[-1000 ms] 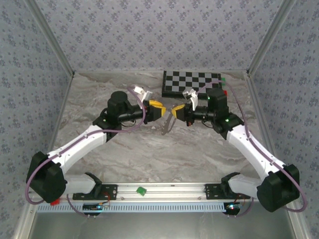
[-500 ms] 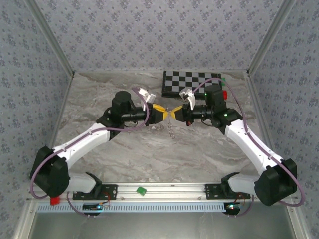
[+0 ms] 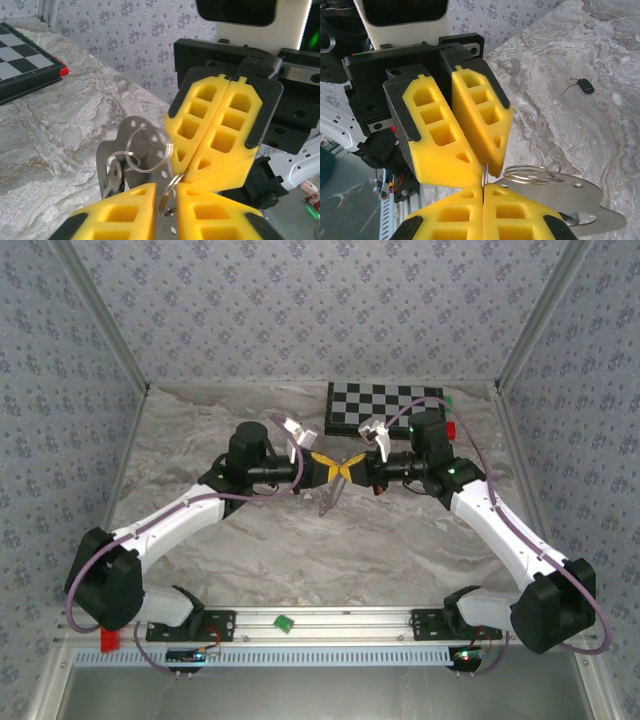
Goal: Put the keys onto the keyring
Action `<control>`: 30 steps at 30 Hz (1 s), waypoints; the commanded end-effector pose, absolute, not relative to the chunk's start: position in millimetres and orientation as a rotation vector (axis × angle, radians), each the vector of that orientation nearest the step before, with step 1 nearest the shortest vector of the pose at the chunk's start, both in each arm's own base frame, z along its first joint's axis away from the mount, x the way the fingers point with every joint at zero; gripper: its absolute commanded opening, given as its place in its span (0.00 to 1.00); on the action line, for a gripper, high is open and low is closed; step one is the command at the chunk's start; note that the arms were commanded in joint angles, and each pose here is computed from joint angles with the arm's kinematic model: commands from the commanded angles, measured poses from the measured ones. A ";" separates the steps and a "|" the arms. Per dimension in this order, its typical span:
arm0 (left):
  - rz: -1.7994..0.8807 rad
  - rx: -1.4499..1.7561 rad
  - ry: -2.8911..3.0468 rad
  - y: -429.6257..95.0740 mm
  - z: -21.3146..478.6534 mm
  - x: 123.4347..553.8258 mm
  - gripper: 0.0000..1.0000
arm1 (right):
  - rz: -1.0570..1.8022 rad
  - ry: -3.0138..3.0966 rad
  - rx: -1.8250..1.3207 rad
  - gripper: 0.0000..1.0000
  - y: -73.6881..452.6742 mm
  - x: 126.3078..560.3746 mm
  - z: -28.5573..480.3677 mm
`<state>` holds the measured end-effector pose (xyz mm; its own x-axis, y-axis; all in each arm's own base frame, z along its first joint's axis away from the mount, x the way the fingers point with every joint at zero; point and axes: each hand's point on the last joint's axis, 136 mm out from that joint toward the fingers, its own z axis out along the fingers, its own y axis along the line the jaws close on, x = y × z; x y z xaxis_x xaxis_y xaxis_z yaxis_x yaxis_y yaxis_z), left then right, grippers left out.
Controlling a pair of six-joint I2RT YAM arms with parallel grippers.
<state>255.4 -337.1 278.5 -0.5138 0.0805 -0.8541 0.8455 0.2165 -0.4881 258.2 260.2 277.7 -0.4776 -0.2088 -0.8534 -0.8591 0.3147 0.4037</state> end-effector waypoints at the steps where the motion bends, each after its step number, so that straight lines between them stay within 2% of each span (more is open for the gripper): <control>1: -1.366 0.890 1.713 -340.6 299.1 256.0 0.09 | 1.195 1.828 -0.994 0.00 264.8 254.0 290.3; 2: -1.368 0.893 1.711 -341.3 299.4 255.1 0.01 | 1.195 1.831 -0.993 0.00 264.7 253.8 289.1; 6: -1.376 0.905 1.707 -343.2 299.2 251.0 0.00 | 1.180 1.840 -0.979 0.00 263.8 256.4 286.8; 8: -1.377 0.891 1.707 -343.0 299.9 251.7 0.00 | 1.172 1.843 -0.963 0.11 262.5 258.3 286.8; 10: -1.392 0.863 1.699 -342.6 300.7 252.6 0.00 | 1.178 1.833 -0.942 0.13 261.0 259.5 288.5; 12: -1.414 0.837 1.694 -343.1 301.8 253.4 0.00 | 1.187 1.804 -0.898 0.23 257.5 261.8 294.4; 14: -1.429 0.819 1.684 -343.8 303.8 253.3 0.00 | 1.192 1.774 -0.835 0.28 251.9 265.9 298.2; 24: -1.398 0.703 1.610 -343.5 324.1 255.1 0.00 | 1.351 1.538 -0.501 0.29 223.0 282.2 317.1; 30: -1.396 0.614 1.579 -343.5 331.0 260.1 0.00 | 1.433 1.462 -0.448 0.27 222.6 282.0 322.1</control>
